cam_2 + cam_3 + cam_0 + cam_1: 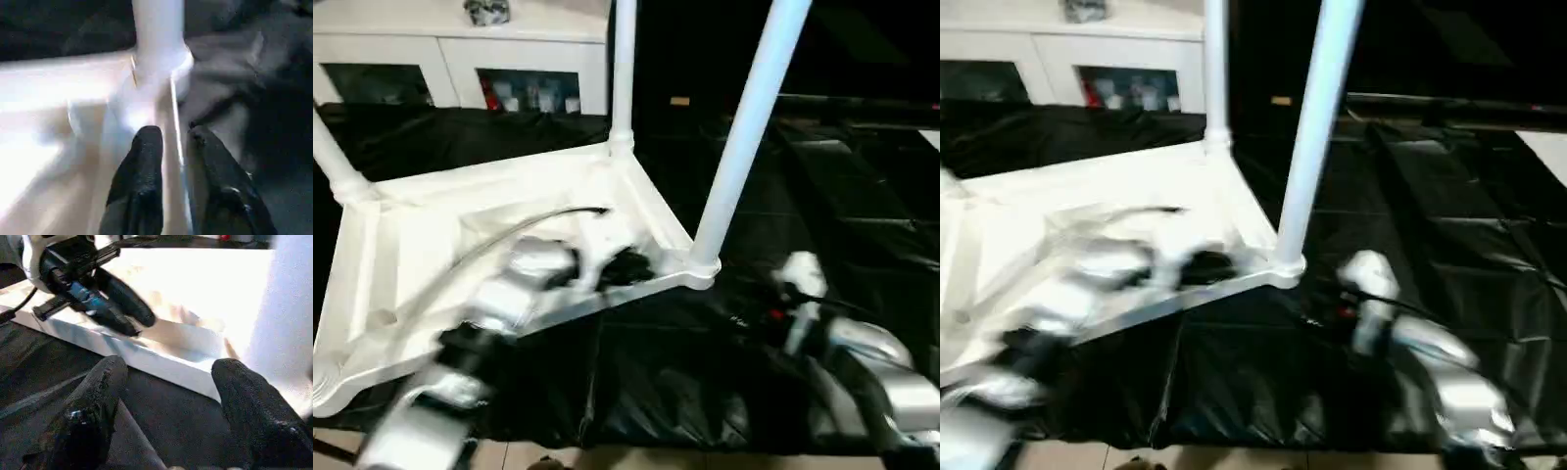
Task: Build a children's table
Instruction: Rotate leg to tighten
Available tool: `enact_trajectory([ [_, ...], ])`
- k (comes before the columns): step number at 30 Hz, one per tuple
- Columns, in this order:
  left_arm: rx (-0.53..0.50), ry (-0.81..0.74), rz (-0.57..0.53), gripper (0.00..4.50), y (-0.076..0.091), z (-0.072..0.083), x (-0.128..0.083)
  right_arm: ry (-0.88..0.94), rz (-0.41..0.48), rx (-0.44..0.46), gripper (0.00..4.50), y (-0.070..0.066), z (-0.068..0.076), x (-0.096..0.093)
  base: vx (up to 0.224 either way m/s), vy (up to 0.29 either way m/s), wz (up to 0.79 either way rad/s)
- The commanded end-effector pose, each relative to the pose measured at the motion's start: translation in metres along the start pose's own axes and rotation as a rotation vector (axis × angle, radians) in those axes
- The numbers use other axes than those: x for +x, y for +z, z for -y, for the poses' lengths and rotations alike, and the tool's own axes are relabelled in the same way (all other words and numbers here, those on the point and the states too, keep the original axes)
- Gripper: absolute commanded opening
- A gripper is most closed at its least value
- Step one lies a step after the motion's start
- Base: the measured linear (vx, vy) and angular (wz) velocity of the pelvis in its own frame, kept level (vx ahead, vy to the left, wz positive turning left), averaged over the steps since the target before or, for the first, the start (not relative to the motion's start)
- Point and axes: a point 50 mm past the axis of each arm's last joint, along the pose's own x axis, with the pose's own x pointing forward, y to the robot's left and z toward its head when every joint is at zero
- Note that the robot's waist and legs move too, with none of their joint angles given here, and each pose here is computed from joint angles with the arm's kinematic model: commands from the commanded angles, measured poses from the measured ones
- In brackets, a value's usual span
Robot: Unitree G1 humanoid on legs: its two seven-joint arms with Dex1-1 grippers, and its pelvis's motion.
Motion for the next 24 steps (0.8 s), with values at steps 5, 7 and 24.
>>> enact_trajectory([
  [5,-0.088,-0.125,-0.048,1.70,-0.012,0.019,-0.045,0.040,0.036,0.022,3.19,0.009,-0.006,0.047,0.000,0.000,0.00],
  [7,-0.106,-0.134,-0.078,1.85,-0.015,0.025,-0.053,0.003,0.053,0.025,3.19,0.012,-0.004,0.065,0.000,0.000,0.00],
  [24,-0.126,0.039,-0.335,3.06,-0.047,0.030,-0.067,-0.558,0.071,0.135,3.19,0.026,0.022,0.141,0.000,0.000,0.00],
])
